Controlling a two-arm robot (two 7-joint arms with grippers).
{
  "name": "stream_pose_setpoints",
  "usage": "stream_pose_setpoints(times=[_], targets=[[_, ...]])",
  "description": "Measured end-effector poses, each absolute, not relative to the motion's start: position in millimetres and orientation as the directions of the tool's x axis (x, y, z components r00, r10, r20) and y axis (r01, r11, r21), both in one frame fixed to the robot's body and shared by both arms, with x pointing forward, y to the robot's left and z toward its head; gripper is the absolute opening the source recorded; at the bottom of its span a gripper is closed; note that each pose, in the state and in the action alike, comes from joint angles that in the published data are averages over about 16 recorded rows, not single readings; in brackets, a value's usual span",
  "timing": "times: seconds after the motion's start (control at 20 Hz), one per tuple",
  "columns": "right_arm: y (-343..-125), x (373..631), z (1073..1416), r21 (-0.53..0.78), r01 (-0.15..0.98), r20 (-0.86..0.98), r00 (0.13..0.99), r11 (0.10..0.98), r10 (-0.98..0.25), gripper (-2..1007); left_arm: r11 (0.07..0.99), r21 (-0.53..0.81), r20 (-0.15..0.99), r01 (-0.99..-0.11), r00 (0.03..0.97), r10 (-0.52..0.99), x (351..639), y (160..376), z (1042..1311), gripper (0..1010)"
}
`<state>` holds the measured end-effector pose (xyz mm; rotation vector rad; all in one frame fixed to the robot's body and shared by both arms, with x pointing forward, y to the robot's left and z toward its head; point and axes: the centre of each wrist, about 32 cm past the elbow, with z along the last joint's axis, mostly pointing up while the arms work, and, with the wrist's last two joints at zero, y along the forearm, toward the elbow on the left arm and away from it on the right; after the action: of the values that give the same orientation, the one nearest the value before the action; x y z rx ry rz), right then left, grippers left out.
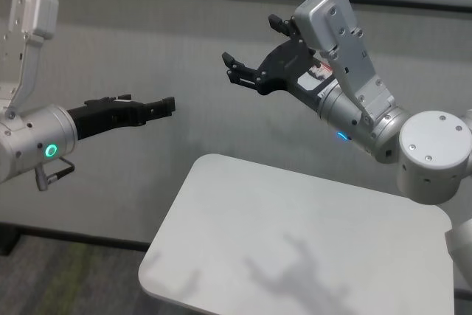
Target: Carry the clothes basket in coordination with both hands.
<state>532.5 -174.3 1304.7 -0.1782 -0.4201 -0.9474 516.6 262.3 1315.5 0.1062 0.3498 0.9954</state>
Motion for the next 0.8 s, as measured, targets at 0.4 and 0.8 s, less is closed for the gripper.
stream_pose_setpoints(times=[0.4,0.8], targets=[[-174.3,532.5,1304.7,0.034,0.816,0.424,0.511,0.577,-0.748,1005,0.542,0.243,-0.236,-0.805,0.493,0.837,516.6,262.2,1315.3,1000],[-174.3,532.5,1304.7,0.034,0.816,0.424,0.511,0.577,-0.748,1005,0.54,0.242,-0.235,-0.806,0.491,0.839,516.5,262.2,1315.2,999]])
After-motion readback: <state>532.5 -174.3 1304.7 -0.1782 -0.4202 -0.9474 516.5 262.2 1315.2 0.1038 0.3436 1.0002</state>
